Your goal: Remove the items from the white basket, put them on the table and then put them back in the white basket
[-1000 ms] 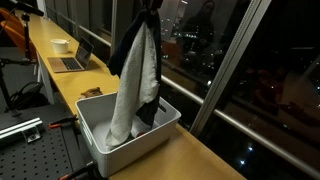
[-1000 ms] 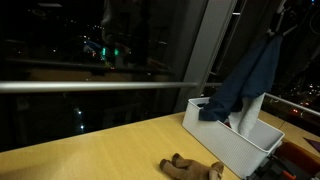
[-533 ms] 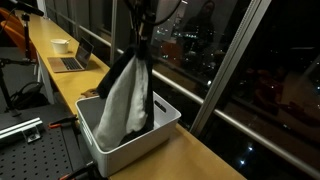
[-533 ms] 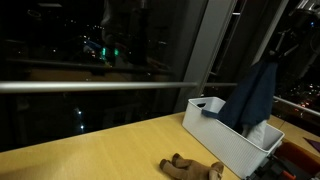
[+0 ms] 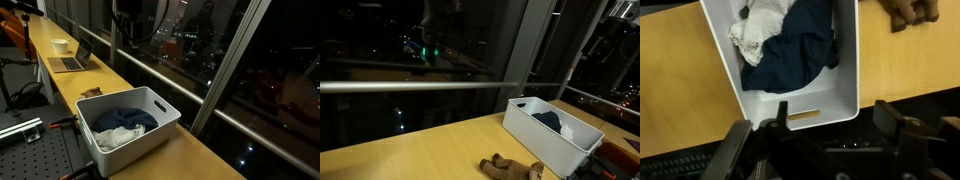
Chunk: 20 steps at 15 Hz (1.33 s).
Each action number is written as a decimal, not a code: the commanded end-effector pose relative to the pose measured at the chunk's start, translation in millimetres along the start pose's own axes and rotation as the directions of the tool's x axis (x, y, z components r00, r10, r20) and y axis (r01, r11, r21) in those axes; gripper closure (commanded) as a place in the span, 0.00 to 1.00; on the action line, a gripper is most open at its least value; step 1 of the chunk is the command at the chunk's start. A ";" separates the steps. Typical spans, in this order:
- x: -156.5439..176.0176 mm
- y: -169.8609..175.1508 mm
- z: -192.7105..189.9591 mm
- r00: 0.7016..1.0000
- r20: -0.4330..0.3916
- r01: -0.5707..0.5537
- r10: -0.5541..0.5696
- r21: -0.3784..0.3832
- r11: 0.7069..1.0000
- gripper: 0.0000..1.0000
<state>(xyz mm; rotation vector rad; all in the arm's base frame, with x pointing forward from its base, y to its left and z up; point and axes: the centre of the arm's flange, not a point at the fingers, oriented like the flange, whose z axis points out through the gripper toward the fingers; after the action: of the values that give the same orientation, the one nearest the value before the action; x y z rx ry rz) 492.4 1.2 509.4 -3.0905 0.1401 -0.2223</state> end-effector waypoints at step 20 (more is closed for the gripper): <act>-86.4 -273.7 254.9 0.881 0.147 0.469 -0.450 -0.151 0.870 0.00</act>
<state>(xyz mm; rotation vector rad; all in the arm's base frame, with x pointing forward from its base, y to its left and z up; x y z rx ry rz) 461.5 269.3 273.1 -3.2316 -0.5831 -0.0292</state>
